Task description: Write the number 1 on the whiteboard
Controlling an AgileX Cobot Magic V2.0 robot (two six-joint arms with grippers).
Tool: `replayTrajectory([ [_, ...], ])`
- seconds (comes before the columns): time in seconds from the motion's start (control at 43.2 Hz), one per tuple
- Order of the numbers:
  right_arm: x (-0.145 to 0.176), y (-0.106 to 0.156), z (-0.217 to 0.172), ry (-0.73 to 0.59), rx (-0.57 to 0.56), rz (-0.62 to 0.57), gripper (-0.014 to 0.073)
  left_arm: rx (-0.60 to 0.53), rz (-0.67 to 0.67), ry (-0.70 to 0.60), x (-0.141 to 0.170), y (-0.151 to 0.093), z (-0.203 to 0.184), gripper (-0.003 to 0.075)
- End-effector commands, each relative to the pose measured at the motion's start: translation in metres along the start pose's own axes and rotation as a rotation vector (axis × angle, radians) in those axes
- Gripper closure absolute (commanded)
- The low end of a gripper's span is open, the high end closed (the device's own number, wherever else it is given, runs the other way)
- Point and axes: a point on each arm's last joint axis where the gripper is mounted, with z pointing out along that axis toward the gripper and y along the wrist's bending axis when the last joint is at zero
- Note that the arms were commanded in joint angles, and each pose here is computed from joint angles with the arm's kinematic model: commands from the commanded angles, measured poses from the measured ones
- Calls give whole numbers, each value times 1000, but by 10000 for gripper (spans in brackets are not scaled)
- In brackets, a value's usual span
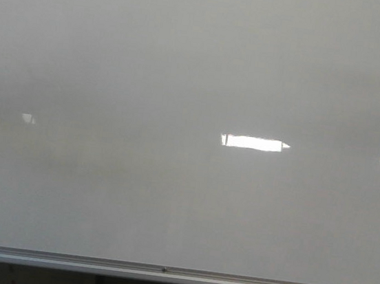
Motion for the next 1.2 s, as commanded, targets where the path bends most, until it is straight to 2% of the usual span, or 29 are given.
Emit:
replayTrajectory([
  [0.0, -18, 1, -2, -99, 4, -6, 87, -11, -13, -155, -25, 2, -7, 564],
  [0.139, -18, 1, -2, -99, 4, -6, 87, -11, -13, -155, -25, 2, -7, 743],
  [0.416, -18, 1, -2, -99, 4, -6, 87, -4, -4, -121, -28, -1, -22, 740],
  [0.532, -18, 1, -2, -97, 4, -6, 87, 25, 21, -77, -37, -14, -47, 740],
  [0.671, -15, 0, 4, -47, 5, -4, 87, 93, 90, 48, -48, -41, -73, 740],
  [0.833, -13, 0, 19, 36, 6, 11, 87, 239, 249, 155, -57, -87, -103, 740],
  [0.995, -18, 3, 33, 144, -14, 54, 87, 519, 388, 218, -56, -133, -129, 740],
  [1.111, -24, 8, 41, 250, -54, 67, 87, 727, 504, 258, -50, -156, -148, 740],
  [1.18, -30, 14, 47, 314, -118, 74, 87, 851, 585, 281, -46, -166, -160, 740],
])
